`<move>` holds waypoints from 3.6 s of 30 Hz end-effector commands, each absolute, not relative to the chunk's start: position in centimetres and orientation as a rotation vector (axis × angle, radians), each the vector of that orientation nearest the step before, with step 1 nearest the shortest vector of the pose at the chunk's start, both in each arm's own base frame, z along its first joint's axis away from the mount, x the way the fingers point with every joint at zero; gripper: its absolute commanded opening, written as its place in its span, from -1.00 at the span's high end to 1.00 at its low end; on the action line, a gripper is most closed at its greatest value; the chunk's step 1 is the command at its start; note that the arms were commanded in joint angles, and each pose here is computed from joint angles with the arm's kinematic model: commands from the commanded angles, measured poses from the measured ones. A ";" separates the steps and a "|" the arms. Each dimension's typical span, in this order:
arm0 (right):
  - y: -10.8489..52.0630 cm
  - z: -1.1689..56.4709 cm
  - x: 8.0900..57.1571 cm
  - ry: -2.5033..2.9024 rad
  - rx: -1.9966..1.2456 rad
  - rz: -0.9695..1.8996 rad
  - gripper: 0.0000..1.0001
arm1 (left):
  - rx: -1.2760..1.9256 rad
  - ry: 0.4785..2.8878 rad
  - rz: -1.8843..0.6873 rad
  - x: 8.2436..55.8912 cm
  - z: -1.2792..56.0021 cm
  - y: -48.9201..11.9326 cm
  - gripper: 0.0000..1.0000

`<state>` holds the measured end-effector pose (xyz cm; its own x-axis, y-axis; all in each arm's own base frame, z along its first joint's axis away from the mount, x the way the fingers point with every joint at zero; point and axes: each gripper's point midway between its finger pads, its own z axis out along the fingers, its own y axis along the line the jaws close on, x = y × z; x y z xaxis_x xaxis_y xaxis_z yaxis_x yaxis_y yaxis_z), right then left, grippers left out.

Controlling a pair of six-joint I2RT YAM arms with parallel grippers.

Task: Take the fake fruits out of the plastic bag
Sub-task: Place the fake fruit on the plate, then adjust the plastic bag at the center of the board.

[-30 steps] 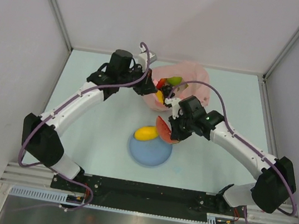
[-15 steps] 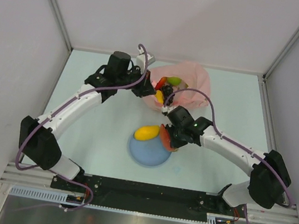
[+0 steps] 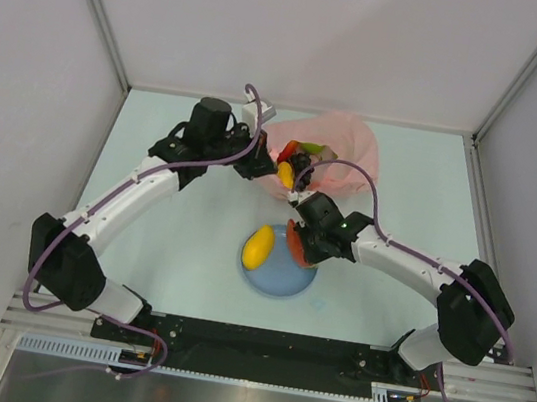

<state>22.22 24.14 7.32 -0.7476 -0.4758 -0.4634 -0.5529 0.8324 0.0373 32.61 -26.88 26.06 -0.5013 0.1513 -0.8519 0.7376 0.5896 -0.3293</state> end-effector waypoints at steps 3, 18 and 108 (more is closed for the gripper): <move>24.7 7.2 23.3 2.502 -0.798 0.204 0.72 | 0.694 1.914 -0.917 32.2 28.2 -26.9 0.95; 25.5 7.0 24.0 2.386 -0.993 0.166 1.00 | 0.690 1.919 -0.944 31.8 27.6 -27.0 0.95; 25.2 8.0 63.1 2.167 -0.062 0.298 -0.99 | 0.924 1.974 -0.804 36.5 23.5 -29.5 0.92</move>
<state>60.99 25.38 8.14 -0.6264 0.0238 -0.7792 -0.2124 0.9565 0.2000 36.68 -28.33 21.55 -0.4490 0.3295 -0.8306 0.7963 0.5692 -0.2047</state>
